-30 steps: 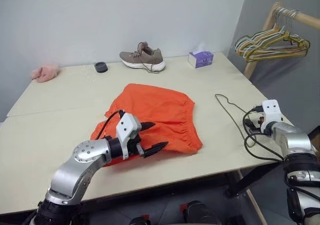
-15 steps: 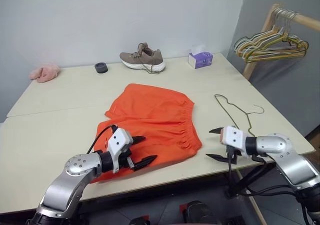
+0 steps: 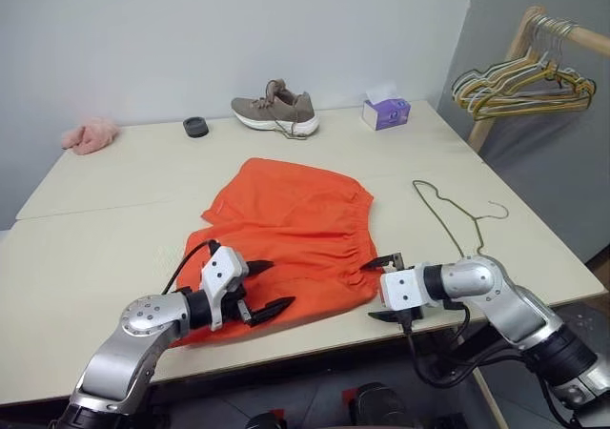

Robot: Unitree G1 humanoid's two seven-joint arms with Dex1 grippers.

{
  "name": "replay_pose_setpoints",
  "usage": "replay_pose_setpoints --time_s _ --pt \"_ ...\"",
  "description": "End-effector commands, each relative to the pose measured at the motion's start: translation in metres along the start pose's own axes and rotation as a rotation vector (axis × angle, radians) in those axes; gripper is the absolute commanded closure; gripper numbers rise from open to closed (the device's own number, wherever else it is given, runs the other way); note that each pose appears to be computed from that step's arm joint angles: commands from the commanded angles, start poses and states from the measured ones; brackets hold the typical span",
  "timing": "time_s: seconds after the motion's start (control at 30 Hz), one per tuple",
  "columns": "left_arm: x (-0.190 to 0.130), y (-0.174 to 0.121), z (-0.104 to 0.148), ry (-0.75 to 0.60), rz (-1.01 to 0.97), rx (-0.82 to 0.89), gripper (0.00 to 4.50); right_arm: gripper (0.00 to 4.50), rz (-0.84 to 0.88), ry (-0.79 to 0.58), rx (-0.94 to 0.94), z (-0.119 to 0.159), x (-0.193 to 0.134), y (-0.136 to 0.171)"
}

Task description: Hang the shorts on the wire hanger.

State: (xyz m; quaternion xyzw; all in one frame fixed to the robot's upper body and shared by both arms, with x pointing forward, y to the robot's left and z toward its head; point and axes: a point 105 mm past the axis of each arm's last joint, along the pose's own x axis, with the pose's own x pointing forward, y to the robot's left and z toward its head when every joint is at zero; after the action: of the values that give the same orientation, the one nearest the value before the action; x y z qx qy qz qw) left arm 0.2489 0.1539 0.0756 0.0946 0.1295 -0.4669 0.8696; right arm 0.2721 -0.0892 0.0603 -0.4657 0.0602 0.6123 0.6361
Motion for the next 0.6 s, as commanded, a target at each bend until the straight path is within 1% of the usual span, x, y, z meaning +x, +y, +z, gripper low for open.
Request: replay_pose_setpoints --time_s 0.03,0.2,0.33,0.37,0.6 --pt "-0.003 0.003 0.004 -0.021 0.011 0.036 0.00 0.98 -0.028 0.013 -0.007 0.000 0.005 -0.008" --pt "-0.002 0.002 0.003 -0.020 0.004 0.040 0.00 2.80 -0.040 -0.004 0.019 0.002 0.008 -0.015" --pt "-0.002 -0.001 0.004 -0.019 -0.005 0.043 0.00 4.22 -0.012 -0.006 -0.016 0.001 0.003 -0.015" --pt "-0.002 -0.002 0.004 -0.018 -0.010 0.043 0.00 4.47 0.002 -0.001 -0.029 -0.001 0.000 -0.013" --pt "0.000 -0.003 0.004 -0.016 -0.026 0.043 0.00 4.47 0.140 0.046 -0.110 -0.014 -0.034 0.004"
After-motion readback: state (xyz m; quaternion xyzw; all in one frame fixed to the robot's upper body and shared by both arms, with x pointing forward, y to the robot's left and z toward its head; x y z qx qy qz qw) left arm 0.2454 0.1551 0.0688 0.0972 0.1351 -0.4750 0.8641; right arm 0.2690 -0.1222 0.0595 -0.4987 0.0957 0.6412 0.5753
